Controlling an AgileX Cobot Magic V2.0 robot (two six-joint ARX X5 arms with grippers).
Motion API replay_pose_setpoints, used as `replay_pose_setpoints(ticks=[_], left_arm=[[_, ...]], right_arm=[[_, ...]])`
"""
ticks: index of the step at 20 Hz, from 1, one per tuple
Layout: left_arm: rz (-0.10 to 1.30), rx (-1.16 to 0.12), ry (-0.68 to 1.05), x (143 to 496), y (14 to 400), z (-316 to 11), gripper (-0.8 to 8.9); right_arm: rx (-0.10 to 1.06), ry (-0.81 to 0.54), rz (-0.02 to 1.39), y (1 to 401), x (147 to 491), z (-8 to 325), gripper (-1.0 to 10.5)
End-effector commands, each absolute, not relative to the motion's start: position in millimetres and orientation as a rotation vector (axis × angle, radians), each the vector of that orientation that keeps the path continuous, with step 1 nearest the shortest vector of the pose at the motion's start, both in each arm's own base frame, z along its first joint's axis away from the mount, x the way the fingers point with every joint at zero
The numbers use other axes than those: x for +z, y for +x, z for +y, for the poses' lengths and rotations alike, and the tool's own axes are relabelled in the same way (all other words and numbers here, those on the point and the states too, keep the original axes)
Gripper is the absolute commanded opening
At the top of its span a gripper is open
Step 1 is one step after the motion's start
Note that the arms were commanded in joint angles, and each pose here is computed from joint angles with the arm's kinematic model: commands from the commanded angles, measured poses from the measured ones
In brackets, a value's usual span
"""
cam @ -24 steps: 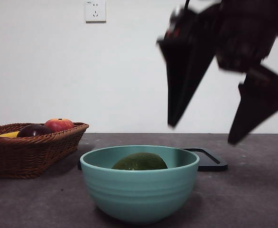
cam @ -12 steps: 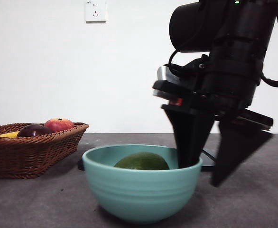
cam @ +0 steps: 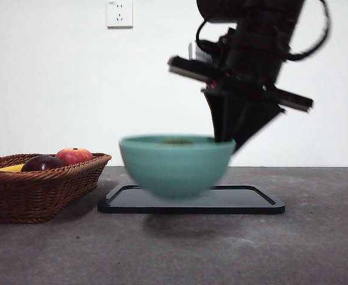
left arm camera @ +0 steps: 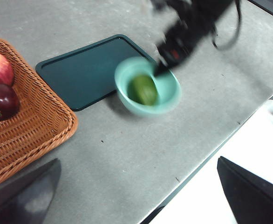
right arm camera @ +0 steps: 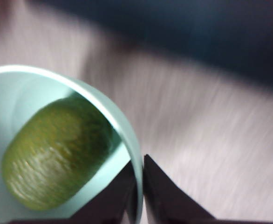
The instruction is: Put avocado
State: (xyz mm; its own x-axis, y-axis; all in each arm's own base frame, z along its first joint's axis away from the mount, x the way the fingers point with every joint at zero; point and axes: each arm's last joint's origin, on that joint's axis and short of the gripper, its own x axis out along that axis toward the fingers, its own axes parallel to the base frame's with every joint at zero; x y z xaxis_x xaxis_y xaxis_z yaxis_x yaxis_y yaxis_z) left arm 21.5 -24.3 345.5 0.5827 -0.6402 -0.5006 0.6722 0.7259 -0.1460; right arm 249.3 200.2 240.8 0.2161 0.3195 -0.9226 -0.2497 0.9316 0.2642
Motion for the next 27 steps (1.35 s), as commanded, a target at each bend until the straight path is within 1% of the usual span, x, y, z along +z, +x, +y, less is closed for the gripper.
replay_pose_setpoints(ticks=[1,5,7,9,12,16,17,19,21,22,24,26,27], left_arm=[[0.545,-0.774,0.054,348.5,21.0,-23.9,6.24],[0.545,-0.774,0.054,348.5,21.0,-23.9,6.24],[0.545,-0.774,0.054,348.5,21.0,-23.9,6.24],[0.545,-0.774,0.054,348.5,21.0,-23.9,6.24],[0.545,-0.774,0.054,348.5,21.0,-23.9,6.24],[0.545,-0.774,0.054,348.5,21.0,-23.9,6.24],[0.545,-0.774,0.054,348.5,21.0,-23.9,6.24],[0.545,-0.774,0.054,348.5,21.0,-23.9,6.24],[0.545,-0.774,0.054,348.5,21.0,-23.9,6.24],[0.545,-0.774,0.054,348.5,21.0,-23.9,6.24],[0.545,-0.774,0.054,348.5,21.0,-23.9,6.24],[0.545,-0.774,0.054,348.5,21.0,-23.9,6.24],[0.545,-0.774,0.054,348.5,21.0,-23.9,6.24]], right_arm=[[0.373,0.093,1.26,278.0,251.4,204.9,0.0],[0.324,0.118,1.239,334.8,256.9,203.9,0.0],[0.313,0.135,1.241,359.6,249.2,202.4,0.0],[0.293,0.151,1.27,378.0,232.6,200.4,0.0],[0.276,0.152,1.316,386.3,210.5,199.6,0.0],[0.283,0.141,1.32,386.5,208.2,200.3,0.1],[0.283,0.142,1.32,386.6,208.3,200.3,0.6],[0.282,0.145,1.315,386.3,212.7,198.3,2.7],[0.237,0.107,1.27,382.4,237.0,186.2,4.5],[0.231,0.086,1.235,375.5,255.7,180.5,4.9],[0.199,0.045,1.193,352.2,294.2,167.7,5.5],[0.128,-0.045,1.14,318.5,329.7,159.0,5.5],[0.121,-0.079,1.116,299.4,345.1,156.3,5.5]])
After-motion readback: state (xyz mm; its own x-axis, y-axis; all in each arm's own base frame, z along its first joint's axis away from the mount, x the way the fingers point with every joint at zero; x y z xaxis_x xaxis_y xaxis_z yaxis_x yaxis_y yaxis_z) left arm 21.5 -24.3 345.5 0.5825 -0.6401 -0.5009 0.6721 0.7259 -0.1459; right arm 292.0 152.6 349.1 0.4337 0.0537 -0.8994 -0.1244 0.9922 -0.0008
